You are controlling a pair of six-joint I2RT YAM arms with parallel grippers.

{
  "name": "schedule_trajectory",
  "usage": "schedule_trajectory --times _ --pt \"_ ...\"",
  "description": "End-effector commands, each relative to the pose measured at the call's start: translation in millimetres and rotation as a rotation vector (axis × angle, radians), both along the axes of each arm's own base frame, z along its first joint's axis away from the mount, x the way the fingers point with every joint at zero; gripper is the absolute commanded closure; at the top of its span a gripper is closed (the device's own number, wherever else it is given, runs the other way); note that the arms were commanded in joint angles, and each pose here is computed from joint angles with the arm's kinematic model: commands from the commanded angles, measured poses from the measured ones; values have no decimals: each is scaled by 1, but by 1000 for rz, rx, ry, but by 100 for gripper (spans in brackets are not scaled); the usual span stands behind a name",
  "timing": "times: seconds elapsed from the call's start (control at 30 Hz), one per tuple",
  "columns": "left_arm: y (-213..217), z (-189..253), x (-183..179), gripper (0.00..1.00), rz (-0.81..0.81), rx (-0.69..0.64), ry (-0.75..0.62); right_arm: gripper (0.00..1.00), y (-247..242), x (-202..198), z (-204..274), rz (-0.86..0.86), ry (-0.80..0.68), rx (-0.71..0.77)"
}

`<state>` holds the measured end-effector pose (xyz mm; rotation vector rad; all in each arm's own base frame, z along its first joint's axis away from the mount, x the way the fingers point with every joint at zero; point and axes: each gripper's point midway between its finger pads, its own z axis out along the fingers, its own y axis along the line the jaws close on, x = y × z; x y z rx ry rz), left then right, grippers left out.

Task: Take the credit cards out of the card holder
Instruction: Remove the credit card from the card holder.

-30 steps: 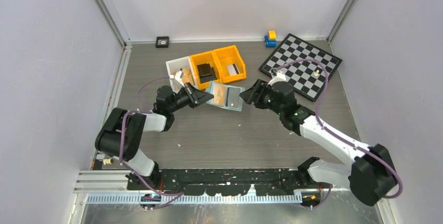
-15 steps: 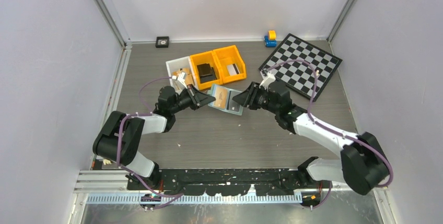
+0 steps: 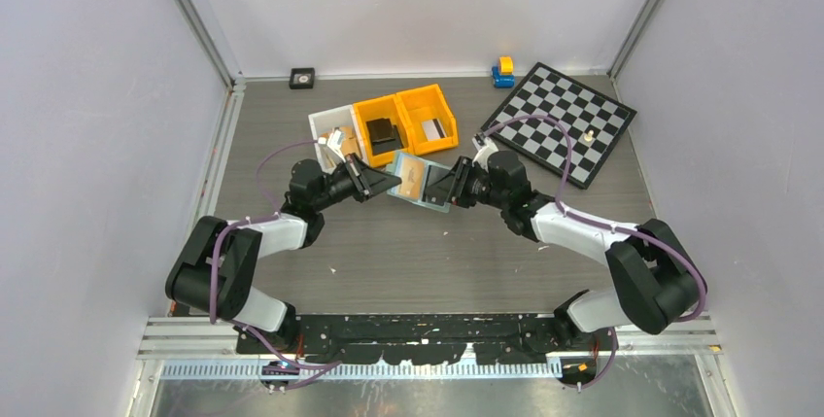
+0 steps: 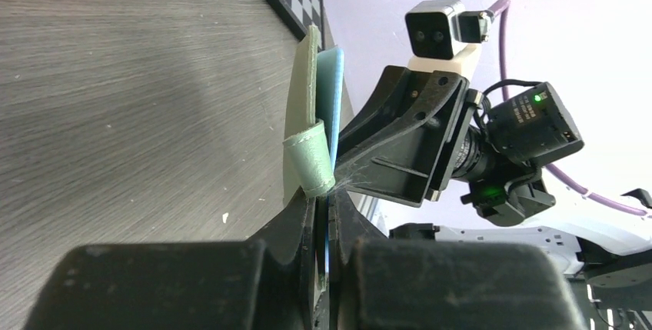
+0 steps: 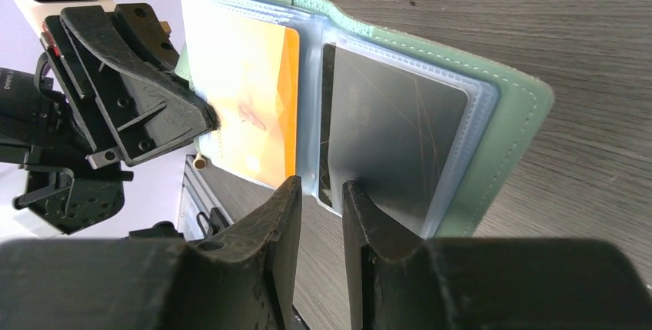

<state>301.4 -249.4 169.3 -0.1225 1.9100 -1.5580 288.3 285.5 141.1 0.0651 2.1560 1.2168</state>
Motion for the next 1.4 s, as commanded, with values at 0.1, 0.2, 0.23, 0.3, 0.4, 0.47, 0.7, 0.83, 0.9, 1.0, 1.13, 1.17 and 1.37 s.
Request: schedule_trajectory --times 0.1,0.2,0.23,0.3,0.4,0.47,0.7,0.83,0.9,1.0,1.13,1.17,1.37 --pt "-7 37 -10 100 -70 -110 -85 69 15 4 43 47 -86 155" --pt "-9 41 -11 100 -83 -137 -92 68 16 4 46 52 -88 180" --pt "-9 42 -11 100 -86 -144 -93 68 16 4 46 52 -84 182" --pt "-12 41 -12 100 -97 -151 -89 68 16 5 46 53 -76 191" --pt "-18 42 -14 100 -119 -148 -97 68 17 6 46 56 -67 208" --pt "-18 41 -14 100 -115 -148 -97 72 15 7 45 52 -59 220" --pt "-18 34 -11 100 -104 -132 -88 79 7 4 63 54 -98 313" --pt "-19 25 -8 100 -101 -121 -66 84 8 -1 75 79 -129 354" --pt "-19 21 -7 100 -100 -119 -55 86 9 -3 79 93 -139 366" --pt "-21 19 -6 100 -104 -116 -51 87 12 -6 84 120 -141 388" --pt "-25 19 -7 100 -114 -115 -52 87 14 -6 84 135 -134 401" --pt "-25 18 -7 100 -114 -114 -49 87 15 -6 84 139 -133 402" --pt "-26 20 -8 100 -122 -115 -57 91 15 -1 77 121 -105 377"
